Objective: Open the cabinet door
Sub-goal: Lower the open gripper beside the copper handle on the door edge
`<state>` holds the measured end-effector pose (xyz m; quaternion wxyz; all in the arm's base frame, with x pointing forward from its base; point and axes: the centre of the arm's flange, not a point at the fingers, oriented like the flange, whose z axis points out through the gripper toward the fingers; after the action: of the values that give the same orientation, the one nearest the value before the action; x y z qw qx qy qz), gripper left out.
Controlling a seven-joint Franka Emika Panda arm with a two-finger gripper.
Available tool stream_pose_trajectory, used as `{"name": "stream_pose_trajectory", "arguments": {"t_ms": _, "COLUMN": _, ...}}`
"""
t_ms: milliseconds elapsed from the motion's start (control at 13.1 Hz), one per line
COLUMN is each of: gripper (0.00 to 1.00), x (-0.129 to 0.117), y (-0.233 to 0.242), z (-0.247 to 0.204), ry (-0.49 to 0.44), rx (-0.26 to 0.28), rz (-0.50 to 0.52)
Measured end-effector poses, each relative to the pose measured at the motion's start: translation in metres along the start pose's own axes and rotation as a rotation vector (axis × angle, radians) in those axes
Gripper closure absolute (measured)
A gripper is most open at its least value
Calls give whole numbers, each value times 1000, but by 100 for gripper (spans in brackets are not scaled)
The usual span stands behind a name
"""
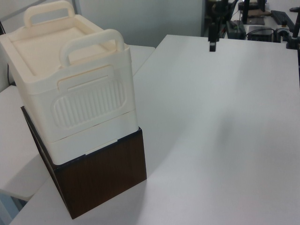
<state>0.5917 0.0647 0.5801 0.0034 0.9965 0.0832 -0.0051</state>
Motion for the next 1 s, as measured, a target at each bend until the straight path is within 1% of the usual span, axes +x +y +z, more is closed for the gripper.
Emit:
{"name": "stream_pose_trajectory", "arguments": {"t_ms": 153, "gripper": 0, "x": 25, "y": -36, "z": 0, "ry": 88, "rx": -4, "rz": -123}}
{"name": "stream_pose_trajectory", "arguments": {"t_ms": 230, "gripper": 0, "x": 38, "y": -57, "z": -2, "ry": 153, "rx": -4, "rz": -177}}
{"name": "stream_pose_trajectory", "arguments": {"t_ms": 307, "gripper": 0, "x": 52, "y": -88, "z": -1, "ry": 232, "rx": -5, "rz": -253}}
{"name": "stream_pose_trajectory", "arguments": {"t_ms": 460, "gripper": 0, "x": 63, "y": -125, "z": -2, "ry": 296, "rx": -9, "rz": -355}}
{"name": "stream_pose_trajectory", "arguments": {"t_ms": 690, "gripper": 0, "x": 71, "y": -185, "z": -9, "ry": 348, "rx": -7, "rz": -471}}
{"name": "stream_pose_trajectory", "arguments": {"t_ms": 843, "gripper": 0, "x": 81, "y": -224, "z": -10, "ry": 437, "rx": -21, "rz": -524}}
{"name": "stream_pose_trajectory", "arguments": {"t_ms": 996, "gripper": 0, "x": 84, "y": -267, "z": -7, "ry": 502, "rx": -32, "rz": -579}}
